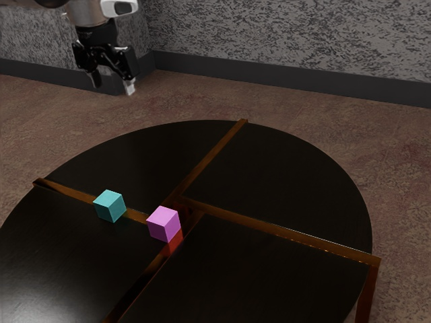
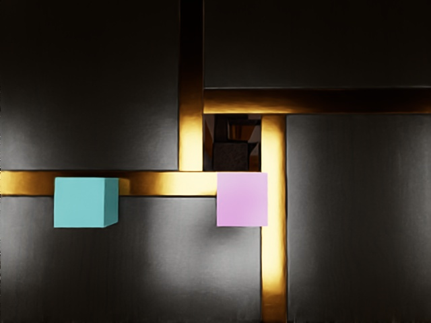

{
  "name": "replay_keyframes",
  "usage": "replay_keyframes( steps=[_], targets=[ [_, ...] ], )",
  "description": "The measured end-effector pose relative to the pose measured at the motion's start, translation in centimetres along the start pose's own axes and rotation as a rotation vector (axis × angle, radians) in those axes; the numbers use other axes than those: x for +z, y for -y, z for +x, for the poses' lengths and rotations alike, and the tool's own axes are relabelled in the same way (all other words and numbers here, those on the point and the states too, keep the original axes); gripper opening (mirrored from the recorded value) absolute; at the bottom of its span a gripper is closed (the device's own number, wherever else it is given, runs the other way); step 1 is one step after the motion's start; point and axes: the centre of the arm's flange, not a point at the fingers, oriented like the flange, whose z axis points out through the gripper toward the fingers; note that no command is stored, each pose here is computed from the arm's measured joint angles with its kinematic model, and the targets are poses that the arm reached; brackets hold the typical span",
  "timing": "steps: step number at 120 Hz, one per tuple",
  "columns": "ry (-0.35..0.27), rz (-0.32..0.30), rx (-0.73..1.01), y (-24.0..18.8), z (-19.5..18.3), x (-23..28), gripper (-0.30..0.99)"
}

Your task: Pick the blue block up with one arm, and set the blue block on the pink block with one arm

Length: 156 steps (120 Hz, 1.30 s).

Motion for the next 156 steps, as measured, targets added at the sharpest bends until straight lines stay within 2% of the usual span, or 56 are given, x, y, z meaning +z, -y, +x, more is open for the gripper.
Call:
replay_keyframes(
  steps=[20, 24, 30, 36, 73, 86, 102, 120, 135, 156],
  targets=[
    [0.012, -0.002, -0.001, 0.0, -0.2, -0.1, 0.69],
    [-0.016, -0.001, -0.003, 0.1, -0.2, -1.9, 0.69],
    [-0.118, 0.003, -0.012, 0.4, -0.8, -8.1, 0.69],
    [-0.147, 0.005, -0.019, 0.7, -1.5, -10.6, 0.69],
    [-0.038, 0.033, -0.079, 3.5, -1.9, -9.5, 0.69],
    [0.017, 0.032, -0.064, 2.7, -1.5, -7.2, 0.69],
    [0.117, 0.021, -0.040, 2.4, -4.0, 1.1, 0.69],
    [0.122, 0.022, -0.079, 4.8, -5.3, 7.0, 0.69],
    [0.128, 0.050, -0.088, 6.5, -6.5, 12.0, 0.69],
    [0.103, 0.099, -0.038, 8.3, -7.2, 17.3, 0.69]
  ],
)
